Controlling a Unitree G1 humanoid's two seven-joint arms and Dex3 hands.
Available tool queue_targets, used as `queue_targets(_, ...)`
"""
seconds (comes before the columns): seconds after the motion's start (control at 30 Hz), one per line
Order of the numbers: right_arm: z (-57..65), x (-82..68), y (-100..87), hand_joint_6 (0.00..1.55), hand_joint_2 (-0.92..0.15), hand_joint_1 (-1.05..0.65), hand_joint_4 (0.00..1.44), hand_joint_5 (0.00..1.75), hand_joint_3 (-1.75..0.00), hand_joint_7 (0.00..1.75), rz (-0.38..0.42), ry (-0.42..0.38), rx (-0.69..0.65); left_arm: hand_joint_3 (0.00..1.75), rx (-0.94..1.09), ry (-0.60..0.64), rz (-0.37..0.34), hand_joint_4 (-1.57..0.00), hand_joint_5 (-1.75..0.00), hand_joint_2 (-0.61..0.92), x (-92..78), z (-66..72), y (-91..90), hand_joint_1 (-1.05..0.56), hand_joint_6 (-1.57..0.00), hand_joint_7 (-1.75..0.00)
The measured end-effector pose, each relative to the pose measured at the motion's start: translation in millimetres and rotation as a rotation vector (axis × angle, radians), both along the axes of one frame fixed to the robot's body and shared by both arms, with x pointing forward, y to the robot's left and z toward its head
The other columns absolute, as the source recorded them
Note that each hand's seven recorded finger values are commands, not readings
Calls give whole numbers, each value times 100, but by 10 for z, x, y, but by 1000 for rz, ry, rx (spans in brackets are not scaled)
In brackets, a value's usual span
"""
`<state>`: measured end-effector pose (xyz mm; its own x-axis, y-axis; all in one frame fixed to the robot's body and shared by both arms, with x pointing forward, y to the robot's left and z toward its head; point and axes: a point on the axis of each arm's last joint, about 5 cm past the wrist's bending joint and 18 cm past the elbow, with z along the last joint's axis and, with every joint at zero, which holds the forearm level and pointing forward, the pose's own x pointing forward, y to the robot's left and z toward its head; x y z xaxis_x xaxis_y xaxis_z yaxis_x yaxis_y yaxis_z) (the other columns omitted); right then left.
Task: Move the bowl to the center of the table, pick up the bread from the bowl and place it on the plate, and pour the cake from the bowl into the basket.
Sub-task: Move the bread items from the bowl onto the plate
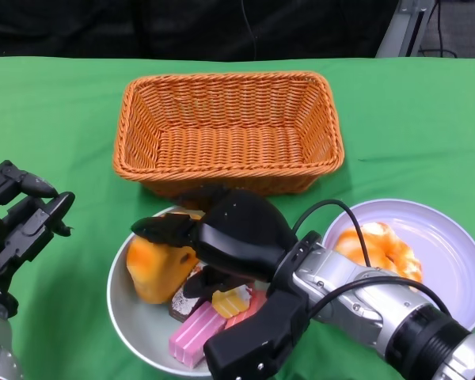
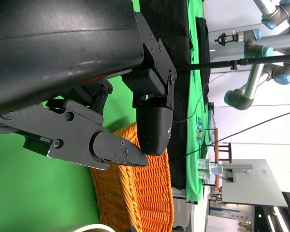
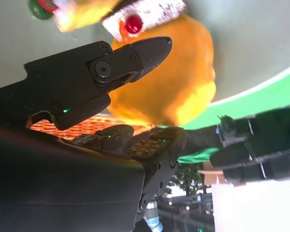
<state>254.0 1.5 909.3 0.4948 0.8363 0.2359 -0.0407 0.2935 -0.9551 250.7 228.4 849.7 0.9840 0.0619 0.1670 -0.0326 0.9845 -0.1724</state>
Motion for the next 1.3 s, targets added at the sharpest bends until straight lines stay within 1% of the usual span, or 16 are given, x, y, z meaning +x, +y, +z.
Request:
queue_targets(0.07,7,-26,-3,59,-84,-53,50,3,0,2,-3,-6,16,6,-22,6,9,-80,-175,91,2,-4,6,-24,-75,-152)
queue_targets(0.17,18,-54,-17,60,-86,-50,55,4,-1,2,-6,-25,47,8,-35,13,14,-81,-169,92,2,-8,10,-29,-81,-130)
queue_targets(0.3,34,-76,-27,60,-86,-49,55,3,0,1,-6,-41,76,11,-64,-7,-34,-80,-167,92,-5,-13,34,-31,-85,-119)
queue_targets(0.33,37,-81,-28,61,-85,-47,54,2,0,1,-5,-41,79,7,-74,-7,-40,-85,-154,92,-5,-16,38,-32,-90,-108)
queue_targets(0.4,45,-84,-27,61,-86,-46,55,2,0,1,-2,-40,84,4,-88,10,-44,-88,-146,91,-2,-25,39,-32,-93,-101)
queue_targets(0.5,39,-84,-28,60,-86,-47,55,2,0,0,-2,-39,83,3,-111,24,-37,-89,-146,92,-5,-36,43,-34,-93,-97)
queue_targets(0.63,-17,-72,-41,60,-86,-49,53,0,0,0,-21,-19,65,6,-64,24,-4,-84,-161,92,6,-19,13,-30,-99,-77)
queue_targets(0.7,-31,-64,-39,58,-86,-51,51,0,0,0,-31,-13,56,13,-52,22,1,-77,-170,92,9,-14,2,-31,-89,-98)
queue_targets(0.73,-35,-55,-32,57,-86,-52,51,0,0,0,-38,-10,49,16,-61,22,-9,-74,-173,92,10,-16,3,-35,-81,-116)
queue_targets(0.8,-33,-34,-23,54,-87,-51,48,0,-1,0,-46,-8,39,20,-91,31,-32,-73,-174,92,12,-30,-4,-43,-71,-132)
queue_targets(0.9,-2,6,4,53,-86,-52,48,1,0,0,-55,-13,19,31,-218,67,-76,-68,-175,92,12,-78,-1,-44,-52,-154)
queue_targets(0.93,6,15,13,53,-86,-52,49,1,0,0,-58,-16,18,34,-222,67,-81,-68,-175,92,9,-83,1,-43,-49,-158)
queue_targets(1.03,13,40,42,51,-85,-58,49,1,0,0,-65,-24,17,25,-106,26,-43,-72,-175,92,21,-30,-24,-46,-67,-135)
queue_targets(1.1,17,51,53,50,-84,-61,49,1,0,0,-66,-27,15,26,-72,20,-20,-73,-175,92,27,-15,-38,-46,-70,-133)
queue_targets(1.23,-6,62,42,47,-84,-69,45,0,0,0,-73,-13,-8,25,51,18,46,-76,-175,92,35,10,-97,-49,-59,-165)
queue_targets(1.3,-4,62,45,46,-86,-63,44,0,-1,0,-71,-6,-15,24,106,17,66,-75,-175,92,40,18,-131,-47,-57,-165)
